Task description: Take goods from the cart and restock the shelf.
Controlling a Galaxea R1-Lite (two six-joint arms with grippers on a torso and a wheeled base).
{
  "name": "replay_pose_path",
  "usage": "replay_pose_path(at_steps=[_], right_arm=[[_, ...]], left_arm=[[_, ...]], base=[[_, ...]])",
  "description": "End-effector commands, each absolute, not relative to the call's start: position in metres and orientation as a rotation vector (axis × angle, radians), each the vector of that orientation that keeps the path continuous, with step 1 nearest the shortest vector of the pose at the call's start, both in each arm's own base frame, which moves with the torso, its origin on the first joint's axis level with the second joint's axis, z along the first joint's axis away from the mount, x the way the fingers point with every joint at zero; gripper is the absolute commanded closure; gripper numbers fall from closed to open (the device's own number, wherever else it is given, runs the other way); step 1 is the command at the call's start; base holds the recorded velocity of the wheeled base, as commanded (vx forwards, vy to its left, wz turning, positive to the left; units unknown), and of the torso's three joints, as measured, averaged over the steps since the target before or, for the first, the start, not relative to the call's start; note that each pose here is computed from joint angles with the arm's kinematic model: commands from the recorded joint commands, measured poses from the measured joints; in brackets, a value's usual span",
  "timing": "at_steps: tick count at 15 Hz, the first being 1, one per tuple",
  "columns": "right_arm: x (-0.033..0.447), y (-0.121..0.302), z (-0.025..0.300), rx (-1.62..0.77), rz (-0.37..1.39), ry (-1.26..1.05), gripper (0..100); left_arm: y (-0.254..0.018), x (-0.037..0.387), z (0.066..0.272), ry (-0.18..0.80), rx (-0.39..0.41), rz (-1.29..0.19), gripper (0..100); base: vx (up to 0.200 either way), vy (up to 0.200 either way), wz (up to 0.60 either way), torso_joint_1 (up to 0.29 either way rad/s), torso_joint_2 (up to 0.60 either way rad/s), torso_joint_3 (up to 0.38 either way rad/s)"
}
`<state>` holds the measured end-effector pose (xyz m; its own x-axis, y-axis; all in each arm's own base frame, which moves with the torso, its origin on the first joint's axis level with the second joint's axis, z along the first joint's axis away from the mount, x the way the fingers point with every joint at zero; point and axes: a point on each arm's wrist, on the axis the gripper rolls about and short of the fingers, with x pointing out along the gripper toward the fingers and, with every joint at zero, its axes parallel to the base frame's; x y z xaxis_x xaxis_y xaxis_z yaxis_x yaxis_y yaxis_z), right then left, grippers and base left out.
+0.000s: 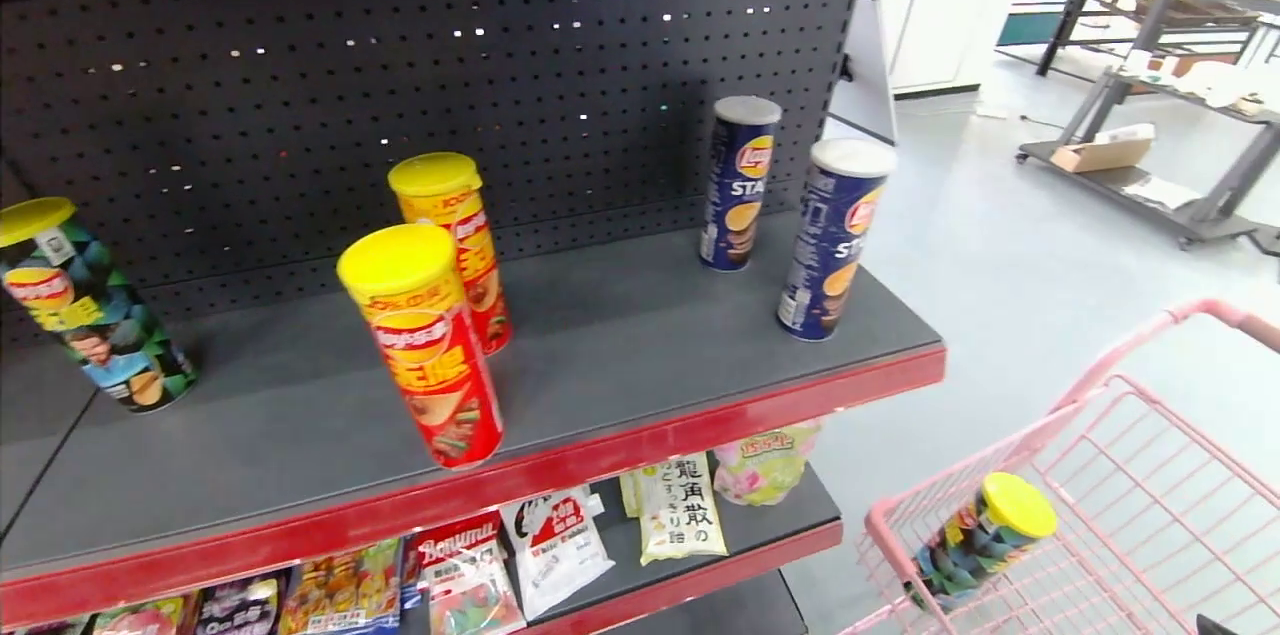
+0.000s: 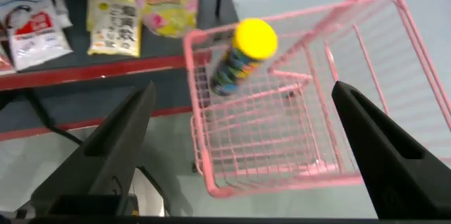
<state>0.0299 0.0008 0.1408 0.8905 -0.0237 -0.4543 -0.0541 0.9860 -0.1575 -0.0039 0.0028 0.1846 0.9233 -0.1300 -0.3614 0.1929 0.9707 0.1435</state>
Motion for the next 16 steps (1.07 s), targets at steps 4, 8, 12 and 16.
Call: replay_pose_path(at_steps=[4,8,12,16], right_arm=[[0.029,0.001,0.138,-0.171,0.02,0.479,0],[0.025,0.0,0.134,-0.169,0.02,0.465,0],[0.025,0.001,0.131,-0.203,0.046,0.476,0],[0.023,0.0,0.127,-0.214,0.053,0.477,0]], left_arm=[[0.007,-0.022,0.18,0.293,0.168,-0.165,0],[0.009,-0.029,0.178,0.253,0.163,-0.161,0],[0.01,-0.033,0.178,0.231,0.158,-0.155,0],[0.009,-0.032,0.179,0.234,0.16,-0.154,0]], base=[[0.0,0.0,-0.6,0.002,0.0,0.004],[0.0,0.0,-0.15,0.001,0.0,0.001],[0.0,0.0,0.0,0.0,0.0,0.0],[0.0,0.0,0.0,-0.026,0.05,0.031]])
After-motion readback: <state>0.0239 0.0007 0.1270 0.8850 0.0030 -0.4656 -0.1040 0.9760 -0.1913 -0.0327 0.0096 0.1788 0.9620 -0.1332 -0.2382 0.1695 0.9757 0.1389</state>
